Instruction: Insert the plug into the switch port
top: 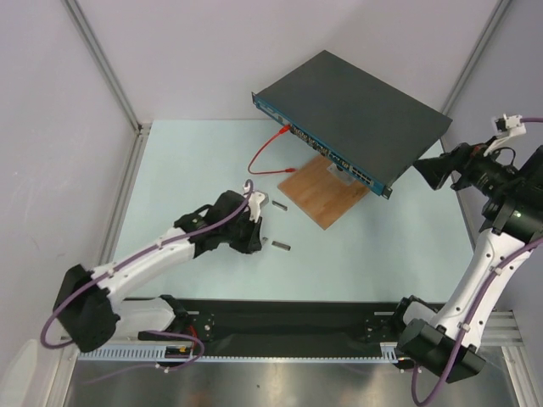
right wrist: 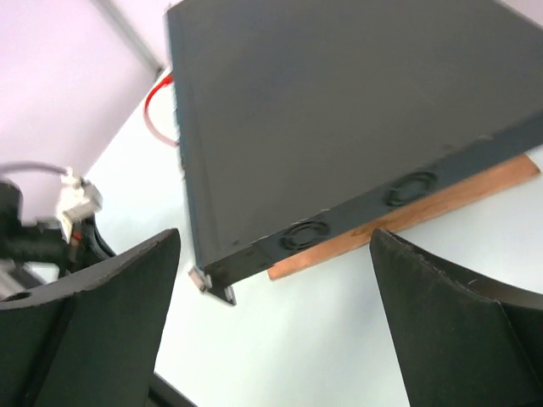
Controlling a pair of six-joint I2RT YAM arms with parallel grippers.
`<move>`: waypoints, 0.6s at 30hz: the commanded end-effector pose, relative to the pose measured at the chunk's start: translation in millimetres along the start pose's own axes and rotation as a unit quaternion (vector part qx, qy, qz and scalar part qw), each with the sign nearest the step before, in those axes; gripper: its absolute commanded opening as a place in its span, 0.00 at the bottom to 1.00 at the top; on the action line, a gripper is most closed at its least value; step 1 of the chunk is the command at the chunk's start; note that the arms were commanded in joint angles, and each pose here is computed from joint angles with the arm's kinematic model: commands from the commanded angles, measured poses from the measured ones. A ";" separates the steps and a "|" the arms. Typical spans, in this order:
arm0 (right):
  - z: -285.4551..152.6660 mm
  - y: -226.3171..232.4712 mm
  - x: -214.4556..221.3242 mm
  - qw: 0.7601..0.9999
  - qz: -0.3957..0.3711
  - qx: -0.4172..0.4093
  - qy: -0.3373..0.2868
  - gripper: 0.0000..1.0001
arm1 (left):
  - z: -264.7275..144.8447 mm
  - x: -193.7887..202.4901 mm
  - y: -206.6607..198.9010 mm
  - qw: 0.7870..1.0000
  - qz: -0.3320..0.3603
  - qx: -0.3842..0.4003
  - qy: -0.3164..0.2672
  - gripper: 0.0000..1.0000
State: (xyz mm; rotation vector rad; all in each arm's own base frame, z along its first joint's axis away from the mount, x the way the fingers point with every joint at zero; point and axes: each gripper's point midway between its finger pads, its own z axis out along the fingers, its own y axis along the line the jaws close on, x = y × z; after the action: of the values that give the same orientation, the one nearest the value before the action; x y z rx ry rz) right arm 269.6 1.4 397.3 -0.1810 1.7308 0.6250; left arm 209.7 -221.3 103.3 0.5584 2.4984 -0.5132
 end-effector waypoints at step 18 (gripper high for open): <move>22.2 202.1 73.3 0.875 -0.362 -0.319 0.029 0.79 | -168.1 -13.1 -152.2 0.867 0.145 0.475 -0.037 0.00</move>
State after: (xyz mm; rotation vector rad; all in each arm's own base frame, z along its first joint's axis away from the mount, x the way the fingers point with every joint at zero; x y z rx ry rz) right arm 164.3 184.5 401.6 -1.1577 1.3183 0.7414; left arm 92.3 -272.0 248.1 1.1542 2.0059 -1.4627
